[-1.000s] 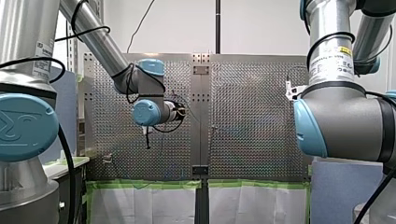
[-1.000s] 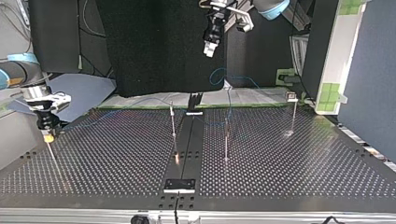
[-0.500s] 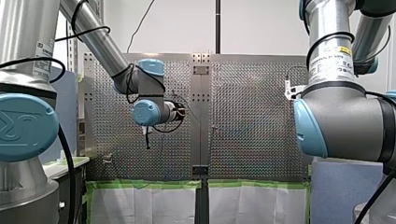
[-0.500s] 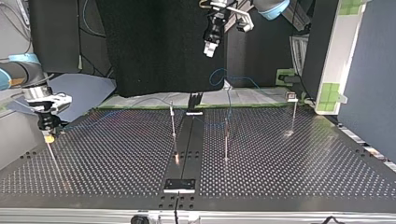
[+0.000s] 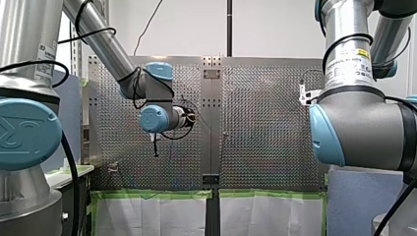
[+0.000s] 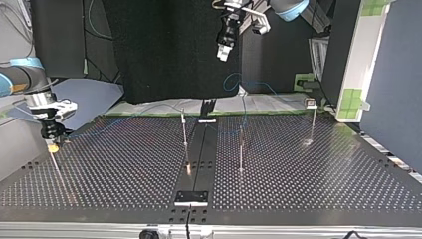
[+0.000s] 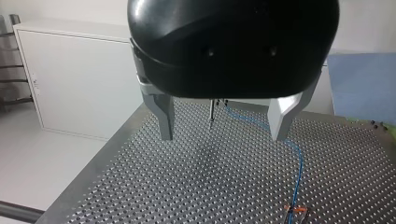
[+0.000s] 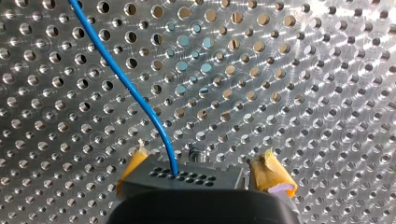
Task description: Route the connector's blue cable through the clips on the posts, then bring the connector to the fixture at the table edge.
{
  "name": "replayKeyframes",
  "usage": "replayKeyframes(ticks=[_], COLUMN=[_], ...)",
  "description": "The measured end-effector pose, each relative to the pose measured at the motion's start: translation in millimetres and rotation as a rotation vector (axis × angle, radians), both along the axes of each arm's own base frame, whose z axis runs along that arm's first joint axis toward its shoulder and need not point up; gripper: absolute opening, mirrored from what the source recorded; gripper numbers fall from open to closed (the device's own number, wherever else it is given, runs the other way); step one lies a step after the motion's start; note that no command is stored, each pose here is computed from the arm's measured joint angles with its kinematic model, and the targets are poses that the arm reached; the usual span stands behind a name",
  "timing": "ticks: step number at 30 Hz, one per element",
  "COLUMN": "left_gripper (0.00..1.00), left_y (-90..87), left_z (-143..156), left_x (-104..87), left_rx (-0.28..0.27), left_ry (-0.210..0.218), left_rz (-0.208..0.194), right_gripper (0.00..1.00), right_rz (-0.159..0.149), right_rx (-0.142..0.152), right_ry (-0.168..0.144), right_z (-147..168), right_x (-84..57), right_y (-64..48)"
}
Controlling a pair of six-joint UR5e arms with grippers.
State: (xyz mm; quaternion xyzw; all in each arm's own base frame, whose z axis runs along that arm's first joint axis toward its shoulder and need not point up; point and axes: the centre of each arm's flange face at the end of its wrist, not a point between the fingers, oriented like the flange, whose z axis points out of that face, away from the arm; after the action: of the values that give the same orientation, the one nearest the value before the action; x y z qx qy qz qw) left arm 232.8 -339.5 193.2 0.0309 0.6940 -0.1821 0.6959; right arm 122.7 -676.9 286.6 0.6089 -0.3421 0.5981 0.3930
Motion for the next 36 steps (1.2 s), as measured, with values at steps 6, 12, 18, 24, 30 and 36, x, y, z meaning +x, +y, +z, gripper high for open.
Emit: replayKeyframes(ticks=[6,12,18,24,30,36], left_gripper=[1.0,1.0,1.0,1.0,1.0,1.0], left_y=[-0.6,-0.8,-0.8,-0.8,-0.8,-0.8], left_z=[0.3,0.7,0.8,0.8,0.8,0.8], left_x=[0.0,0.1,0.1,0.1,0.1,0.1], left_rx=[0.012,0.015,0.015,0.015,0.015,0.015], left_ry=[-0.006,-0.01,-0.01,-0.01,-0.01,-0.01], left_rz=[-0.004,-0.005,-0.005,-0.005,-0.005,-0.005], right_gripper=[0.98,0.98,0.98,0.98,0.98,0.98], right_rz=[0.002,0.001,0.0,0.0,0.0,0.0], right_rx=[0.003,0.004,0.004,0.003,0.004,0.003], right_ry=[0.004,0.005,0.005,0.005,0.005,0.005], right_z=[0.3,0.4,0.4,0.4,0.4,0.4], right_x=[0.4,-0.8,-1.2,-1.2,-1.3,-1.3], right_y=[0.6,0.5,0.4,0.4,0.4,0.4])
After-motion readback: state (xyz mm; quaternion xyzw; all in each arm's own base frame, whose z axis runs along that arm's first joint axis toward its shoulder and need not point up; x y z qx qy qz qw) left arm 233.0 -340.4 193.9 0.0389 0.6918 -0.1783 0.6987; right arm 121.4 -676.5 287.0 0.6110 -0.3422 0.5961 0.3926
